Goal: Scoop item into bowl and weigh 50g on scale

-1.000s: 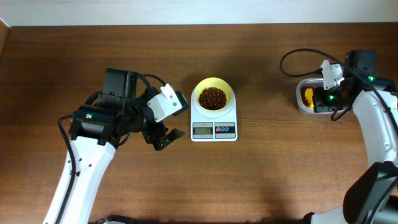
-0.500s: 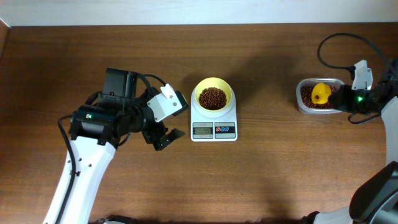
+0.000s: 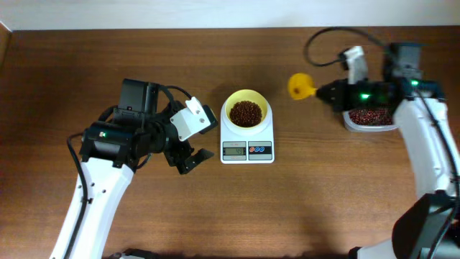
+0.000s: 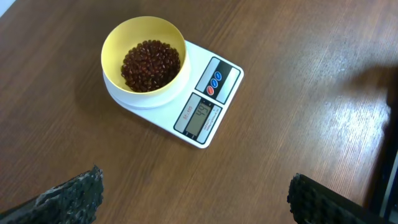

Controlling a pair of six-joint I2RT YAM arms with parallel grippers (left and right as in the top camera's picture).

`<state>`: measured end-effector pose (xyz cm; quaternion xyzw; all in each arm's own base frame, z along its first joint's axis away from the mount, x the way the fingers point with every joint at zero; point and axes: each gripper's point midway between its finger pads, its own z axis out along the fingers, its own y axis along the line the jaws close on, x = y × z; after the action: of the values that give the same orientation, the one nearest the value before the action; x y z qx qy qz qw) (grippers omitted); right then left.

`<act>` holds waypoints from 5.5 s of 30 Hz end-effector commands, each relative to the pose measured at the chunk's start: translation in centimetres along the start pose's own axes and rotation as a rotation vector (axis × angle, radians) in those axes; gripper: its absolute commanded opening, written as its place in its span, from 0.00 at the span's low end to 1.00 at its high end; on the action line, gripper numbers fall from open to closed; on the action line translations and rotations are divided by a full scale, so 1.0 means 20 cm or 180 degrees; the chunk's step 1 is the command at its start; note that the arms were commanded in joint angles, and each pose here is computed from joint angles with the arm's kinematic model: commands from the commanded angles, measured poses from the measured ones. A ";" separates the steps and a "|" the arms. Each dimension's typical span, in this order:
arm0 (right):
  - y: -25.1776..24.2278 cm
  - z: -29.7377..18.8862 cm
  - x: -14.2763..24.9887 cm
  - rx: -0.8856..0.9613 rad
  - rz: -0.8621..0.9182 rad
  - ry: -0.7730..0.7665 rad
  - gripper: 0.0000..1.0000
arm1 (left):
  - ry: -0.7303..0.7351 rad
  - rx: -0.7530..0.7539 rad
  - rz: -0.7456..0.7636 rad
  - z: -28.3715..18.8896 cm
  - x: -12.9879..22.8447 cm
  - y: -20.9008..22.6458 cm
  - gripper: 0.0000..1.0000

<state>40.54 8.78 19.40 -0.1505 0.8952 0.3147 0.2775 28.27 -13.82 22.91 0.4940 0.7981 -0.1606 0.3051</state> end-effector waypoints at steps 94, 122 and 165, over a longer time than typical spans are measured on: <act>-0.51 -0.42 0.18 0.2260 0.0543 0.0796 0.04 | -0.0021 0.0061 -0.0049 0.01 0.00 -0.02 0.99; -0.14 -0.97 0.53 0.1912 0.2944 -0.0246 0.04 | -0.0021 0.0061 -0.0049 0.01 0.00 -0.02 0.99; -0.44 -0.33 1.28 0.1858 0.3136 -0.0206 0.99 | -0.0022 0.0061 -0.0048 0.01 0.00 -0.02 0.99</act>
<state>21.78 -3.45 4.82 0.3403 0.9082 0.1830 0.1609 28.23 -13.82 22.72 0.4939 0.7990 -0.1617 0.3026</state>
